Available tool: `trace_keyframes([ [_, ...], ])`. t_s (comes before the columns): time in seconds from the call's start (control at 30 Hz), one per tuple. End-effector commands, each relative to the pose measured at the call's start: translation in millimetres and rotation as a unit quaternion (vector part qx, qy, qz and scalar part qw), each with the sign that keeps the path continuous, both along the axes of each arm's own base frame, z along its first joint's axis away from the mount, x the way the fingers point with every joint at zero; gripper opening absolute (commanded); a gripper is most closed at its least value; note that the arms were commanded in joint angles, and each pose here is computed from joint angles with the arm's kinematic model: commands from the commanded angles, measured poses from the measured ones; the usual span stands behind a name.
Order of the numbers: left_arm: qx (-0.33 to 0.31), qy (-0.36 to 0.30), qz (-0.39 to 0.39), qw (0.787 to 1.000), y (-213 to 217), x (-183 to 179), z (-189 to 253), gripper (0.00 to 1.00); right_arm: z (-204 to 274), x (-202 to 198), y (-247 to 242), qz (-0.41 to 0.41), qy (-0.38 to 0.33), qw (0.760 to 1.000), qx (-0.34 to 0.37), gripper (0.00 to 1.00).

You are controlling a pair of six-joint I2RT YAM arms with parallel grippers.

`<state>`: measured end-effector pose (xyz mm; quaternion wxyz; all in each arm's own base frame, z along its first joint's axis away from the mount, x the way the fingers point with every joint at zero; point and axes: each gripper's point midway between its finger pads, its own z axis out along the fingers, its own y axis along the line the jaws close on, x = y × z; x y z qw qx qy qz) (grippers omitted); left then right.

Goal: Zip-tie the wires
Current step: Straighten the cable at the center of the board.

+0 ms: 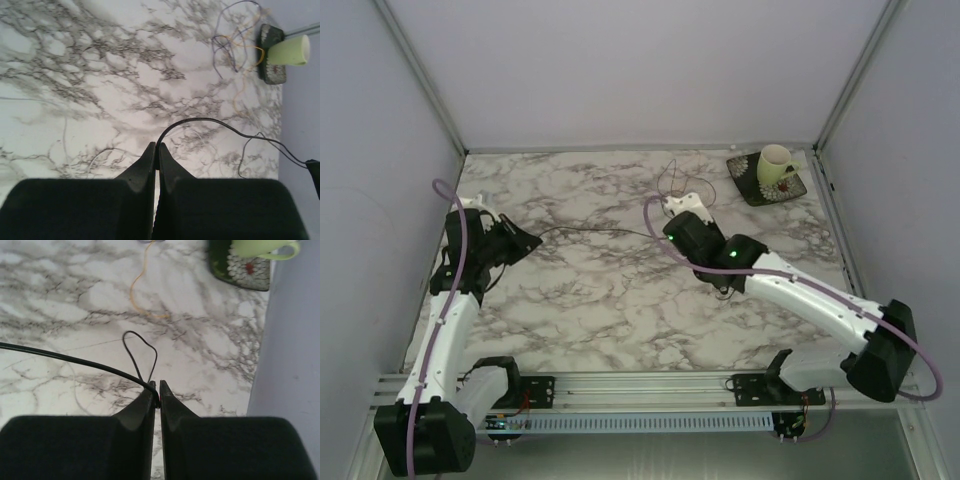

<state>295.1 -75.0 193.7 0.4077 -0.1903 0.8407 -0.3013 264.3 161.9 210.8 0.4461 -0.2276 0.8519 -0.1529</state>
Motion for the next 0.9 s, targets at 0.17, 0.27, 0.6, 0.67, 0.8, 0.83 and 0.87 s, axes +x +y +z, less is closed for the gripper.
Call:
trace_keyframes([
  [0.17,0.114,0.064,0.063,0.989,44,-6,-27,0.0,-65,3,60,0.081,0.083,0.993,0.03,0.07],
  [0.27,0.152,0.081,0.087,0.981,61,-10,-33,0.0,-83,2,75,0.102,0.108,0.989,0.029,0.08],
  [0.6,0.216,0.127,0.149,0.957,100,-22,-56,0.0,-130,1,106,0.144,0.17,0.975,0.007,0.13],
  [0.67,0.215,0.13,0.167,0.953,106,-22,-58,0.0,-129,4,115,0.149,0.169,0.974,0.01,0.13],
  [0.8,0.217,0.131,0.202,0.946,120,-24,-61,0.0,-130,6,129,0.164,0.172,0.971,0.018,0.13],
  [0.83,0.221,0.135,0.213,0.942,125,-26,-62,0.0,-132,7,131,0.166,0.173,0.971,0.018,0.14],
  [0.87,0.227,0.141,0.225,0.937,131,-28,-63,0.0,-133,7,133,0.168,0.174,0.97,0.016,0.15],
])
